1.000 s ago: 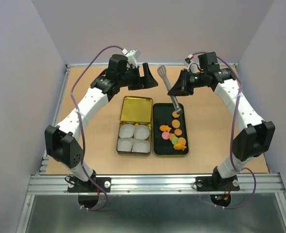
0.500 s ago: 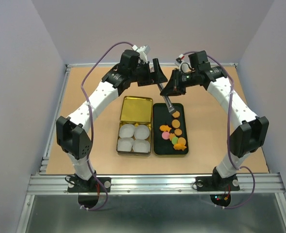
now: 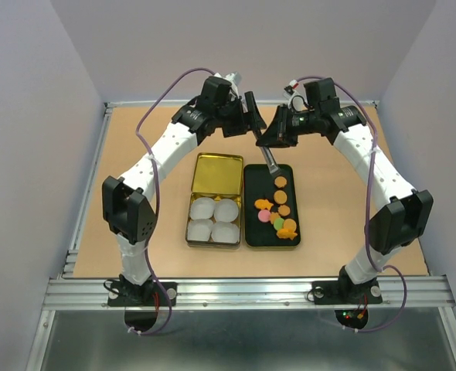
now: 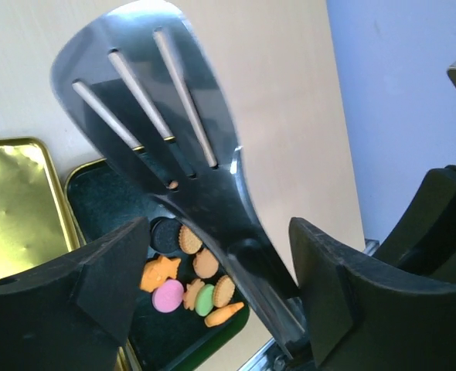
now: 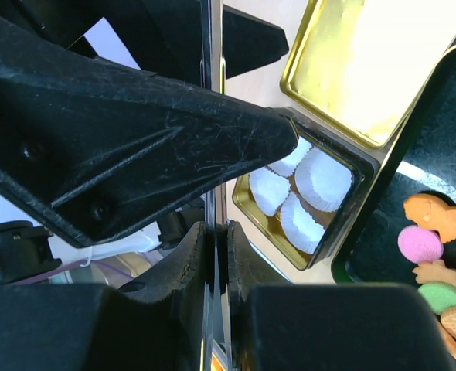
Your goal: Pack the cookies
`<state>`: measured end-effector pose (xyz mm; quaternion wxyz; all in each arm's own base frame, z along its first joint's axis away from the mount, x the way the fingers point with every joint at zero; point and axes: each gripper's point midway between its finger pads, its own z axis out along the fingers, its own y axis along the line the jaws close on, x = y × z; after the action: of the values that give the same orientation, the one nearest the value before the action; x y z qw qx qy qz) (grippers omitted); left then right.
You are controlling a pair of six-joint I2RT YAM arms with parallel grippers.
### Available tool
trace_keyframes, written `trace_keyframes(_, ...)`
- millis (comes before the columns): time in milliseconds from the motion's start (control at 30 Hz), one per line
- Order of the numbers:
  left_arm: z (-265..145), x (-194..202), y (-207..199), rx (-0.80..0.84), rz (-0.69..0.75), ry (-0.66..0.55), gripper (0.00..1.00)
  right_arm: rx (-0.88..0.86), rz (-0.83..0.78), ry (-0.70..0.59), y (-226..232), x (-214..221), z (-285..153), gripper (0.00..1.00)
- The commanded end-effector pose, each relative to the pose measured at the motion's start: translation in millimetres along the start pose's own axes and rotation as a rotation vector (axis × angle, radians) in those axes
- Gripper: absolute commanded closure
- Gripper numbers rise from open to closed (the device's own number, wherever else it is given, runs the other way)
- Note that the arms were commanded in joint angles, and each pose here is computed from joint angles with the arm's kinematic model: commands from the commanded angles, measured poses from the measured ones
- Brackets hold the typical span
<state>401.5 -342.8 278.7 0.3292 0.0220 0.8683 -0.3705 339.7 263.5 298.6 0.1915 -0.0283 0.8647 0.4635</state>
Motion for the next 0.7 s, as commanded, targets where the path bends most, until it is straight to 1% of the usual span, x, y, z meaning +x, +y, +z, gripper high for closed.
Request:
trace_keyframes(0, -10.9, -13.3, -20.1, 0.030, 0.016, -0.035, 0.21, -0.088, -0.093, -0.088, 35.4, -12.2, -15.1, 0.99)
trace_keyframes(100, -11.3, -16.8, -25.4, 0.042, 0.014, -0.040, 0.33, -0.089, -0.096, -0.104, 36.4, -14.9, -14.8, 1.00)
trace_keyframes(233, -10.6, -20.5, -28.4, 0.043, 0.004, -0.049, 0.42, -0.099, -0.094, -0.106, 37.5, -12.1, -10.8, 1.00)
trace_keyframes(267, -10.2, -20.7, -28.9, 0.044, 0.002, -0.048, 0.49, -0.102, -0.096, -0.112, 38.5, -12.7, -10.7, 1.00)
trace_keyframes(333, -9.7, -21.1, -30.9, 0.051, -0.002, -0.044, 0.54, -0.104, -0.094, -0.111, 39.4, -10.7, -8.6, 0.99)
trace_keyframes(367, -8.8, -20.7, -31.3, 0.055, -0.003, -0.041, 0.60, -0.099, -0.091, -0.112, 37.6, -10.3, -7.2, 1.00)
trace_keyframes(400, -8.9, -21.0, -30.5, 0.053, -0.004, -0.041, 0.63, -0.101, -0.088, -0.112, 38.5, -9.6, -6.6, 1.00)
trace_keyframes(533, -10.6, -21.3, -31.1, 0.053, -0.007, -0.043, 0.70, -0.082, -0.073, -0.130, 33.9, -10.3, -4.5, 0.99)
trace_keyframes(633, -12.0, -22.0, -31.4, 0.048, -0.012, -0.049, 0.73, -0.085, -0.064, -0.128, 33.2, -8.5, -1.9, 0.93)
trace_keyframes(667, -13.2, -23.8, -30.9, 0.043, -0.014, -0.055, 0.74, -0.085, -0.063, -0.133, 33.1, -8.6, -0.7, 0.88)
